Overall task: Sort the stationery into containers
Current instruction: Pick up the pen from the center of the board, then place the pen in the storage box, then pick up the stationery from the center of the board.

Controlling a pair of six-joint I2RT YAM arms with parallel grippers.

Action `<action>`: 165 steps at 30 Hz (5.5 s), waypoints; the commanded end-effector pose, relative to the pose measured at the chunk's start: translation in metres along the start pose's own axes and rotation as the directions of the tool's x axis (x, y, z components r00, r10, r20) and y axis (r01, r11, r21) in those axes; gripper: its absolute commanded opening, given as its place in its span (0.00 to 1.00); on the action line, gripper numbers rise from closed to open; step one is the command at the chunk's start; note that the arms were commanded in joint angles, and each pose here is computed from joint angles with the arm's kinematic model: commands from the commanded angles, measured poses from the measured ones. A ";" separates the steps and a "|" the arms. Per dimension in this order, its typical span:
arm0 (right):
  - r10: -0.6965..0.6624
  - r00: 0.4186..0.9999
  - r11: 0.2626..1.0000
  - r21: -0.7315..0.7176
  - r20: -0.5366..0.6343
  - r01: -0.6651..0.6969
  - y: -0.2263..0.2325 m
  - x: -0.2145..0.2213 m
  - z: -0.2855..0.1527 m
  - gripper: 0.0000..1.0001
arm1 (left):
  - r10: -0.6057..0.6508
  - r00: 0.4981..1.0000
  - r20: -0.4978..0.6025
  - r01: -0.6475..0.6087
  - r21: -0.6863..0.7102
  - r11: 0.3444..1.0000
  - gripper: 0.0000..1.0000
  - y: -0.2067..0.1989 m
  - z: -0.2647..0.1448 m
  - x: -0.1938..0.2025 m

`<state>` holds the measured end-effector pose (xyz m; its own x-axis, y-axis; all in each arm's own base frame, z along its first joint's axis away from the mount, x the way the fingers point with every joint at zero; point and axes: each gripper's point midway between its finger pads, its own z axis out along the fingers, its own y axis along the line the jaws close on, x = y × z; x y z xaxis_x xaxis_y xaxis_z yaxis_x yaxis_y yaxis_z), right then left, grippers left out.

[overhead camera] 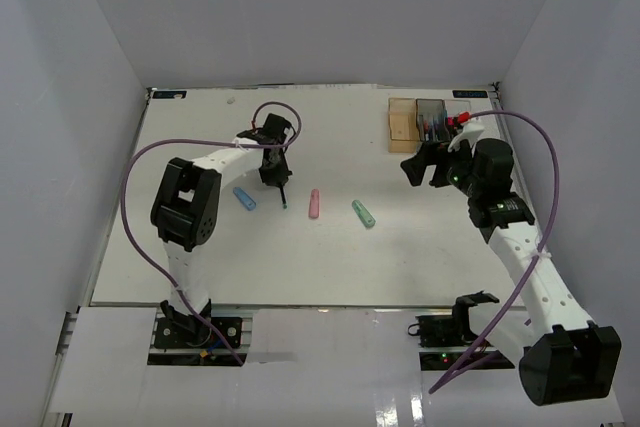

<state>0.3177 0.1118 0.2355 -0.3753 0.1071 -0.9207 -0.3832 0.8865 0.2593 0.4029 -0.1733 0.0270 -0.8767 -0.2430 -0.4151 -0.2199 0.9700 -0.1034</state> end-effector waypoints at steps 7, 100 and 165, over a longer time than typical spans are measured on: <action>-0.051 0.997 0.960 -0.277 -0.065 0.031 0.097 0.029 0.033 0.95 | -0.086 0.993 0.085 0.018 0.599 0.801 0.13 -0.109 -0.122 -0.007; 0.016 0.904 0.893 0.413 -0.428 0.180 -0.203 0.032 0.198 0.34 | -0.073 0.843 0.532 -0.113 0.309 0.944 0.94 0.061 -0.157 -0.103; -0.254 0.840 0.925 0.134 -0.479 0.356 0.011 0.083 0.145 0.30 | -0.153 0.811 0.564 0.016 0.240 0.971 0.98 0.113 -0.161 -0.123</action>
<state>0.3573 0.2118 0.0752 -0.6638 -0.4291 -0.6125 -0.4730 0.8753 -0.1006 0.4193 -0.0358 0.1972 -0.4685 -0.3336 -0.8180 -0.1346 0.9421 -0.3071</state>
